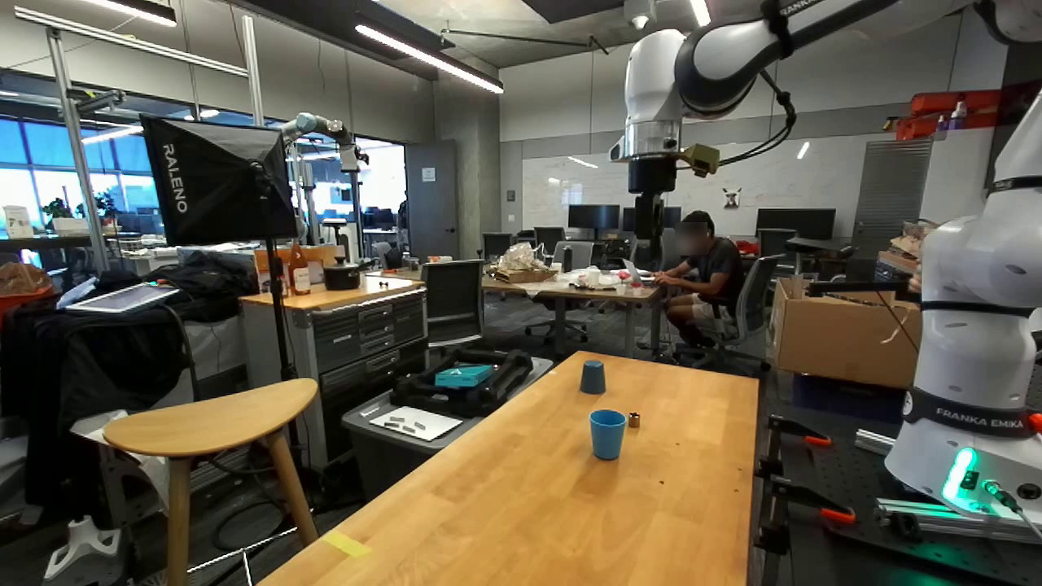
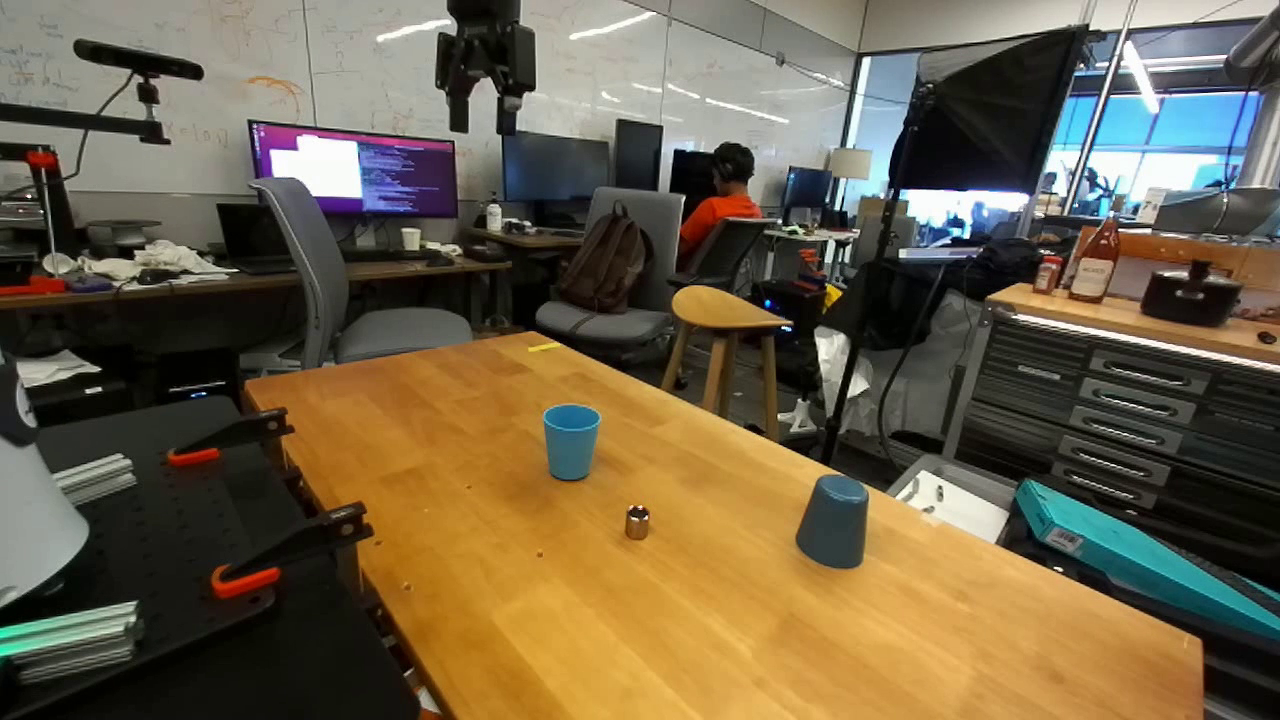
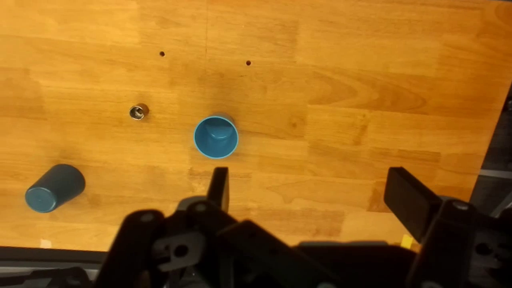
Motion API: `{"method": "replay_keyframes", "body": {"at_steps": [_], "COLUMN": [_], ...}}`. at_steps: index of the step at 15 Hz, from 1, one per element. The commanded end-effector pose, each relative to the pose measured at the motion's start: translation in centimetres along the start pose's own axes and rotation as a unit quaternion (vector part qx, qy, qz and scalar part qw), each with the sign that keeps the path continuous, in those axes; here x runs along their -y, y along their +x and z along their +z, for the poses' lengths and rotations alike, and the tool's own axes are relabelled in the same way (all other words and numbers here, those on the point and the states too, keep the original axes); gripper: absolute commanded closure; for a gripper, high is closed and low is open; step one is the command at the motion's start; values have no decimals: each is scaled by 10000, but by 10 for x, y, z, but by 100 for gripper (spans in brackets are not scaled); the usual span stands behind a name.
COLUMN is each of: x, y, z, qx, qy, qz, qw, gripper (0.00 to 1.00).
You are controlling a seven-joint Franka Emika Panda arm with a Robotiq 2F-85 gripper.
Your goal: Pick up the silver object and put it in the light blue cup on the left
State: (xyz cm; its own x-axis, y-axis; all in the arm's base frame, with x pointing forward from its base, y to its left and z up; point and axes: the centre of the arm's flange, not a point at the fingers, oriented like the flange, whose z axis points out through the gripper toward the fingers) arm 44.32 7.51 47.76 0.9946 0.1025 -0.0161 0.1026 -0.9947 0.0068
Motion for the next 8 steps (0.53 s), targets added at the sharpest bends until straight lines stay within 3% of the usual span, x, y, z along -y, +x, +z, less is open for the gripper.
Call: {"method": "replay_keyframes", "body": {"at_steps": [1,5,8], "x": [-21,-83,-133], "y": [29,49,54], "z": [42,118,178], "qx": [-456,-825,-842], "qy": [-183,-381,-551], "qz": [855,1821,2585], "qw": [9951,9791,9607], "gripper": [0,0,0]}}
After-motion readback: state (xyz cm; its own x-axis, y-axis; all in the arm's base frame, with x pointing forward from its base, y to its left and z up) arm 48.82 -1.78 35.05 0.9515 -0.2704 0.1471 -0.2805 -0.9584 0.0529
